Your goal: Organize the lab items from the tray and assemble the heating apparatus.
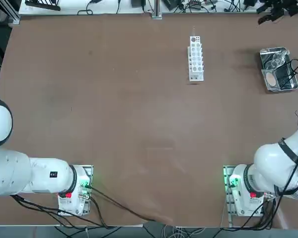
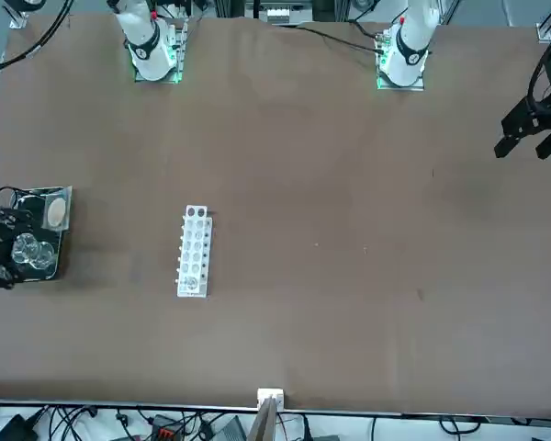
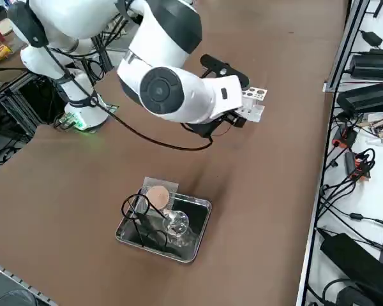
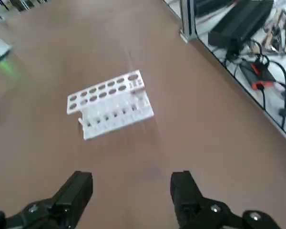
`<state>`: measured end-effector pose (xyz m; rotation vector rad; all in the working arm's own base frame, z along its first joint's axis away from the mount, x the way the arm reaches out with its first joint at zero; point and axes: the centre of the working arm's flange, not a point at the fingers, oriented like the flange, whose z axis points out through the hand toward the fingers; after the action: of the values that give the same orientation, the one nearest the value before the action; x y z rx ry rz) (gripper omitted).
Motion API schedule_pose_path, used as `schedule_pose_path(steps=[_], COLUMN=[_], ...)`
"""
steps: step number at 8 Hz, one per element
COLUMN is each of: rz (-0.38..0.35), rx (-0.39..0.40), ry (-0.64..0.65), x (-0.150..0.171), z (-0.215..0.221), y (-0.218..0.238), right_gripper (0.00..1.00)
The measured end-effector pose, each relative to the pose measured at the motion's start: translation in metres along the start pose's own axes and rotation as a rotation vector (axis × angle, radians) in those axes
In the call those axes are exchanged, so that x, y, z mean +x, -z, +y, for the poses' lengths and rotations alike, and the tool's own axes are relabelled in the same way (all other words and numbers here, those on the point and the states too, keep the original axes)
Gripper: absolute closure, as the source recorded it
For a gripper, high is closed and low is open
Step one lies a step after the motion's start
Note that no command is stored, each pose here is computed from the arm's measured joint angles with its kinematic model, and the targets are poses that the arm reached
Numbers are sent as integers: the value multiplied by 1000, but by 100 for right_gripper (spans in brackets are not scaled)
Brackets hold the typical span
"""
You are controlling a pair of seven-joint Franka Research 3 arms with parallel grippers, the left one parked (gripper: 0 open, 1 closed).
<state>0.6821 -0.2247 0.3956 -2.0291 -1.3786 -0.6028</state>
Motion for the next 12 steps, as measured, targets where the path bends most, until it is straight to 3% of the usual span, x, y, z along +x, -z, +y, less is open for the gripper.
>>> schedule_pose_path(steps=[3,7,11,12], rz=[-98,-211,-385,-402], rx=[-57,-155,-354,-408], ry=[-92,-350,-625,-670], x=[-21,-22,-27,-23], z=[-11,-20,-8,-4], y=[44,73,81,80], right_gripper=[0,0,0,0])
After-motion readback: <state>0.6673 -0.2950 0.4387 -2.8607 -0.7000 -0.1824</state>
